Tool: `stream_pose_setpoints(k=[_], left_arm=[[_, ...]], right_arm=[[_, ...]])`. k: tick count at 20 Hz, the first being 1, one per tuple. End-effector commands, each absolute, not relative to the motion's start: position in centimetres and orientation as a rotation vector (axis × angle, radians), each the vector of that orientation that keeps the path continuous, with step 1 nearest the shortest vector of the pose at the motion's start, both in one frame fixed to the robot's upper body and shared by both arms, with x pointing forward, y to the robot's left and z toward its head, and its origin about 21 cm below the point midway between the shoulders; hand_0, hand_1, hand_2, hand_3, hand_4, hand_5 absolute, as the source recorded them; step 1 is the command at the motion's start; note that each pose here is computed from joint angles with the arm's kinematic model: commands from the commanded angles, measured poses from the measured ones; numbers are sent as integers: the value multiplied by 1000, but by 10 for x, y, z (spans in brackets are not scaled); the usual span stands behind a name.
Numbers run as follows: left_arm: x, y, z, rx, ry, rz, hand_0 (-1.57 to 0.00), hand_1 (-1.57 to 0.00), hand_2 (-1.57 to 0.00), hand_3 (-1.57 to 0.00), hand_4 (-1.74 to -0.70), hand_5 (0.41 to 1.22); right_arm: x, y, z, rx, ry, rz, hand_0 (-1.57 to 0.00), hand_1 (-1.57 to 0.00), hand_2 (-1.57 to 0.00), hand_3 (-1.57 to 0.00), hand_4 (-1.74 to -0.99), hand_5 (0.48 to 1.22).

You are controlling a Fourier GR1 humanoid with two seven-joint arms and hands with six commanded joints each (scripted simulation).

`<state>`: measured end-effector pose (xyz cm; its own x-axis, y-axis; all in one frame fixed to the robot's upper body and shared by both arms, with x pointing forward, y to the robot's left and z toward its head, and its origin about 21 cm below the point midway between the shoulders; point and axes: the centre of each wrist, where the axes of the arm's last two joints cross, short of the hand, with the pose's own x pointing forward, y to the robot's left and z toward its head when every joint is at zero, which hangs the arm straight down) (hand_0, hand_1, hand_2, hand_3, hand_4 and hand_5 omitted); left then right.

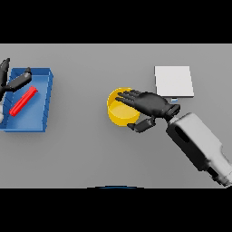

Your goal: Pick up the red beaker and tilt it to pour out 1 green nut into yellow bowl. Pick up the yellow bowl and place it on the metallic measuring scale.

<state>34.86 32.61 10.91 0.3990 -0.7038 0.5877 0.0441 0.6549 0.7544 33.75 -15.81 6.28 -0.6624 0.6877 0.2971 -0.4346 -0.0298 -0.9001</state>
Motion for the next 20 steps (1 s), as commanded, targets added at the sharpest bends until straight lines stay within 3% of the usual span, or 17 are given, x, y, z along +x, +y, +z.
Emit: stream_pose_setpoints(k=[1,10,15,17,18,20], left_arm=[[350,324,109,727,-1069,-533,1,1,1,1,-795,725],[349,327,111,731,-1070,-536,1,1,1,1,-799,738],[348,328,113,733,-1082,-540,1,1,1,1,-793,729],[352,326,111,728,-1083,-542,1,1,1,1,-792,725],[352,326,114,727,-1085,-535,1,1,1,1,-792,723],[351,328,115,731,-1086,-535,1,1,1,1,-793,723]], right_arm=[[338,-153,59,-261,-1441,1812,1,1,1,1,-1244,685],[348,-134,49,-247,-1303,1931,1,1,1,1,-1303,674],[348,-130,44,-258,-1241,1989,1,1,-4,-11,-1308,729],[349,-128,42,-281,-1220,1997,-16,-40,-68,-94,-1339,784],[350,-123,46,-294,-1216,2013,-93,-107,-133,-160,-1362,820],[349,-125,45,-287,-1217,2036,-508,-437,-388,-359,-1425,964]])
